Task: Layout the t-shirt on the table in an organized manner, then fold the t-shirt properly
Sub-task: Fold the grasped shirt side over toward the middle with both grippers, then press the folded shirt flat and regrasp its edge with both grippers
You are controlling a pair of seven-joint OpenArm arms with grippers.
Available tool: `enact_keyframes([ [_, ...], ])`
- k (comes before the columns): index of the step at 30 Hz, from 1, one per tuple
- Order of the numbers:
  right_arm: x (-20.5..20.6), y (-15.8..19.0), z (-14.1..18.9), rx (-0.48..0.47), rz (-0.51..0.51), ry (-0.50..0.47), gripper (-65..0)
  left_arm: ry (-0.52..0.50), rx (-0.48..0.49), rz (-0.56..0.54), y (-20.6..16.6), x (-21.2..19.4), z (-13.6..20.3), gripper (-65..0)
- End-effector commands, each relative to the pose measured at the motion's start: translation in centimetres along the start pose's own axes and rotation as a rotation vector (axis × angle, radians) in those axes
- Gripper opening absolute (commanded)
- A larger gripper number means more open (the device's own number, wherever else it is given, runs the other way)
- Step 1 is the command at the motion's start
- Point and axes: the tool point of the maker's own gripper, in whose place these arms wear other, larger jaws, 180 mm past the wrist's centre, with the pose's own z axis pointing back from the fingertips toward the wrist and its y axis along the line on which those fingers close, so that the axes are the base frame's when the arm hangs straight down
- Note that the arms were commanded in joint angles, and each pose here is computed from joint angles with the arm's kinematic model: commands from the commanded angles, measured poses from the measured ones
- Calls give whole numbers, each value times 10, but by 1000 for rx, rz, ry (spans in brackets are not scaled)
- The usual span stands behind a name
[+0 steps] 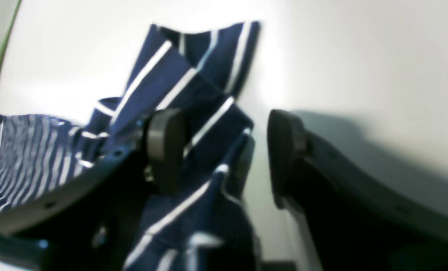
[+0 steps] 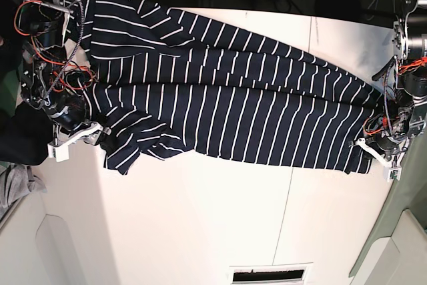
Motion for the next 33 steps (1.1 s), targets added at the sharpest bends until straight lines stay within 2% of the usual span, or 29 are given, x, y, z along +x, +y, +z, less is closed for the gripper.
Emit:
enact_keyframes([
  [1, 4, 12, -5, 29, 18, 5, -302, -53, -15, -13, 3, 24, 2, -547],
  [3, -4, 26, -12, 56, 25, 23, -337, -44, -33, -34, -1, 23, 2, -604],
  [4, -8, 32, -15, 67, 34, 35, -384, -40, -35, -44, -2, 21, 1, -645],
  [7, -17, 42, -20, 78, 75, 68, -606, -27, -47, -77, -3, 19, 2, -650],
  [8, -16, 43, -20, 79, 82, 69, -650, -29, -81, -88, -6, 21, 3, -650],
  [13, -2, 47, -13, 79, 137, 57, -650, -112, -320, -97, -28, 54, 26, -650],
  [18, -3, 62, 18, 89, 240, 64, -650, -124, -322, -45, -3, 78, 49, -650],
  [25, -6, 90, 88, 132, 353, -47, -650, -157, -332, -165, 10, 92, 83, -650],
  [28, -25, 97, 116, 142, 389, -26, -650, -140, -315, -205, 25, 89, 96, -650],
  [33, -44, 105, 152, 141, 403, -15, -650, -73, -299, -166, 45, 87, 107, -650],
])
